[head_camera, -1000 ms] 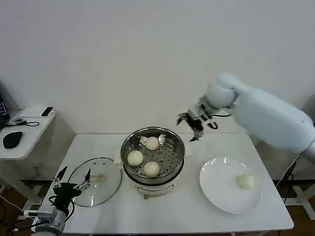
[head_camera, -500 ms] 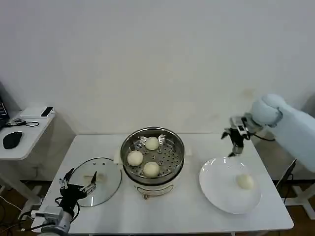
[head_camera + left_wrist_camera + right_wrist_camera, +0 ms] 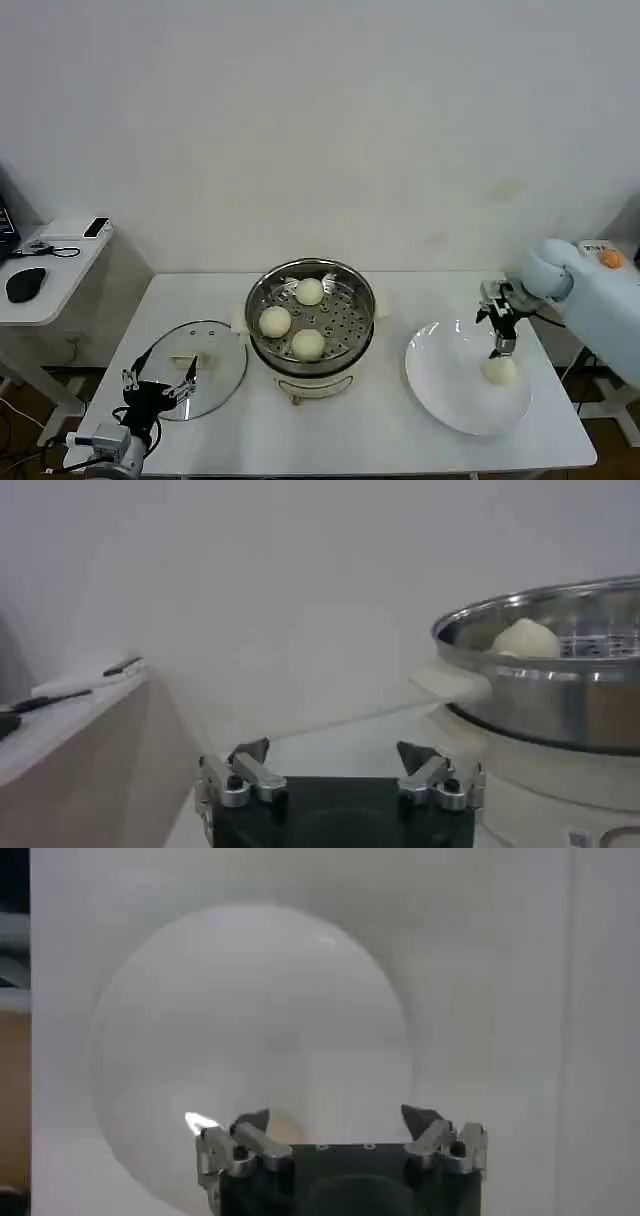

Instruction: Take steamed baozi put them in steamer then cover it.

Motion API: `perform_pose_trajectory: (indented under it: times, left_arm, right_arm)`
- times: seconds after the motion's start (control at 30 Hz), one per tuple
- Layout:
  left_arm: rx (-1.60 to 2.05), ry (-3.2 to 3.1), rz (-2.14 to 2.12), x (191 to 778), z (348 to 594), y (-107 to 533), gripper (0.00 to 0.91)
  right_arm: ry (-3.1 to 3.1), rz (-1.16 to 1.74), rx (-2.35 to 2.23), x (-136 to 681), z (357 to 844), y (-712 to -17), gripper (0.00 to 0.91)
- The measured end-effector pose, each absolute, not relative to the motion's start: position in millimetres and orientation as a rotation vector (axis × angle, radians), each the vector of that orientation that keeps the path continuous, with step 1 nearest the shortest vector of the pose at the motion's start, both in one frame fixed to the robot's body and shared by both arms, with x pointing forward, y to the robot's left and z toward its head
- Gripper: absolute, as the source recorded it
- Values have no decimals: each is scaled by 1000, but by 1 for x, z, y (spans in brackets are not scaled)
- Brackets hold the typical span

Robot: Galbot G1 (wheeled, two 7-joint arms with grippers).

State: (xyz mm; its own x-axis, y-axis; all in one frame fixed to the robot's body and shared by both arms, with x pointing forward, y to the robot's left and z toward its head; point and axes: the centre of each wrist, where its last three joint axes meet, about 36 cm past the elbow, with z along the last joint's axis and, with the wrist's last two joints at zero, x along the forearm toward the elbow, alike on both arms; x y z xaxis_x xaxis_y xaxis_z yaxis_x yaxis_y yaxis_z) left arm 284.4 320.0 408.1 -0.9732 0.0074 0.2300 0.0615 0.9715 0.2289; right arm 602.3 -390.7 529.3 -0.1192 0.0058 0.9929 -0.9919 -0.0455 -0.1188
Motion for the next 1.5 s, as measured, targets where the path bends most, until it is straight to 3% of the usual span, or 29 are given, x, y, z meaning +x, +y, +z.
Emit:
perform_pose_trajectory:
  times: [0.63,1.5]
  left_arm:
    - [-47,-2891,-352,276,409,317,907]
    - [-38,-2879,-358,282,403,322,907]
  right_arm:
    - [-1165,1363,1112,583,482,-405,907]
    - [-1144,1398,1101,589,454,-396,907]
